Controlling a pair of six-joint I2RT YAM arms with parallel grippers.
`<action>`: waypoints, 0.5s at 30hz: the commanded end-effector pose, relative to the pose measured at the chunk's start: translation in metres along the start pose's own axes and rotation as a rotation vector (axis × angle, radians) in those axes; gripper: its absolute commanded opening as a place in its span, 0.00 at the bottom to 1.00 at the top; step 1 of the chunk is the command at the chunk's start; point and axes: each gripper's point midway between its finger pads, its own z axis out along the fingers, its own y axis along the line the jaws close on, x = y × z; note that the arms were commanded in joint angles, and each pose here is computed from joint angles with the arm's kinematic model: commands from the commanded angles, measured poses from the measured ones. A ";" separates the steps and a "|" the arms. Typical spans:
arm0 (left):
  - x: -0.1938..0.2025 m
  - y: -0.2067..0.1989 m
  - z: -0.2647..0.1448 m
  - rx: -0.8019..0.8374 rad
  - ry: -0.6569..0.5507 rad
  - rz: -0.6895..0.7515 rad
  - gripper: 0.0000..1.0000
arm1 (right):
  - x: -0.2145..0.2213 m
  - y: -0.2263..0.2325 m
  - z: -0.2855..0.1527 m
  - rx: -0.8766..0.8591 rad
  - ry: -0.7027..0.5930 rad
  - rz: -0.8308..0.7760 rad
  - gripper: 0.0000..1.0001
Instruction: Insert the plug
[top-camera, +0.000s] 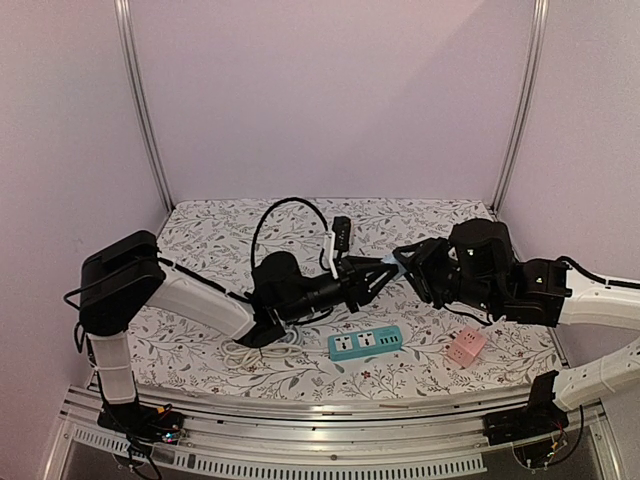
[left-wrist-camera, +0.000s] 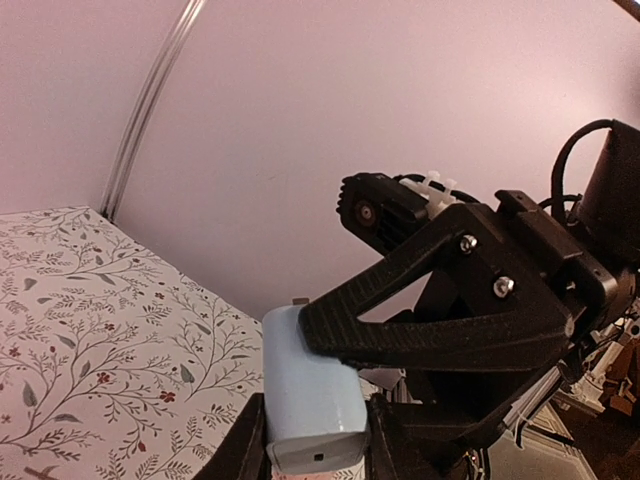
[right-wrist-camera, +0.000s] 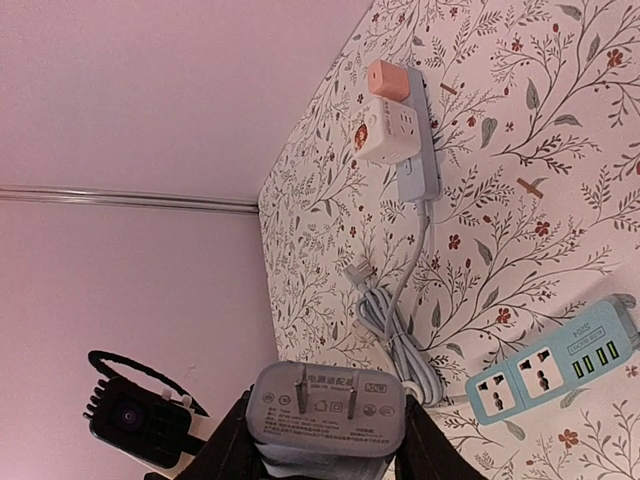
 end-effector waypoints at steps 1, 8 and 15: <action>0.017 0.015 -0.001 -0.041 0.047 -0.009 0.00 | 0.016 0.014 -0.003 -0.042 0.048 -0.018 0.00; 0.011 0.013 -0.008 -0.043 0.037 -0.004 0.00 | 0.018 0.013 0.000 -0.041 0.052 -0.035 0.00; 0.004 0.007 -0.026 -0.041 0.072 0.032 0.00 | 0.013 0.024 -0.006 -0.062 0.032 -0.153 0.65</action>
